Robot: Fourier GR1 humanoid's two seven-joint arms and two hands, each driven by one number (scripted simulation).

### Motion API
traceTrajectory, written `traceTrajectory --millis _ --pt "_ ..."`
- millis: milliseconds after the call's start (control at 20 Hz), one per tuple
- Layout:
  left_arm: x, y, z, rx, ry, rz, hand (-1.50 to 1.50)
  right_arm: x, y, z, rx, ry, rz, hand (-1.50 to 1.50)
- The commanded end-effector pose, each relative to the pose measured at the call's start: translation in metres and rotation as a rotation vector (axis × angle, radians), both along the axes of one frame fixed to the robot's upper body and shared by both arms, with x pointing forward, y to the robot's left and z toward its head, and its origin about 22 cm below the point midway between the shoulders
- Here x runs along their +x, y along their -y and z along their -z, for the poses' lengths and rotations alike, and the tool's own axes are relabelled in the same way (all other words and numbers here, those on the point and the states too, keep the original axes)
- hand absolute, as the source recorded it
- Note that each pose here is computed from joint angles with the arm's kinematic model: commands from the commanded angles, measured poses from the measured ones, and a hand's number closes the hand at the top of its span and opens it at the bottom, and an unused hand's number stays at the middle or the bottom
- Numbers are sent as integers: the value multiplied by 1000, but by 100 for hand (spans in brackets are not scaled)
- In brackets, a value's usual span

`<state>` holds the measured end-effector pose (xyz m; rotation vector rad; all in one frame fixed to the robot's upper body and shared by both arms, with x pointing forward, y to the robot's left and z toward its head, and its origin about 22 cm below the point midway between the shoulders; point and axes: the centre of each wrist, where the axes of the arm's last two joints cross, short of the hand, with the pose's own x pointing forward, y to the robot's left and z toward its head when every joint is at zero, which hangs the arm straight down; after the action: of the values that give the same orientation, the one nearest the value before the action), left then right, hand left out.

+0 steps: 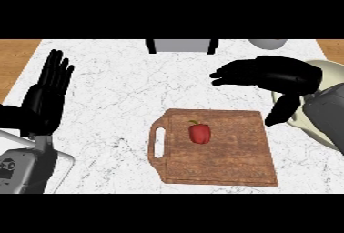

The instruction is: Pick the bell pepper from the cutting board and place it in the pot

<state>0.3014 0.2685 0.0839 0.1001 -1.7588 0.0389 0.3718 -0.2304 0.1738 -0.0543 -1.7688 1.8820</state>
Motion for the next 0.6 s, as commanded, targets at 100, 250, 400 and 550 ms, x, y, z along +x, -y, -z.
traceTrajectory --millis 100,250,400,550 --pt "5 7 6 -7 -2 -8 0 -21 -64 17 -127 30 -5 -150" --pt "6 -10 6 0 1 -7 0 -30 -64 16 -232 18 12 -150" --pt "0 2 3 -12 3 -17 0 -17 -67 23 -258 -19 76 -150" --pt "11 6 10 -4 7 5 0 -35 -75 49 -308 -27 94 -150"
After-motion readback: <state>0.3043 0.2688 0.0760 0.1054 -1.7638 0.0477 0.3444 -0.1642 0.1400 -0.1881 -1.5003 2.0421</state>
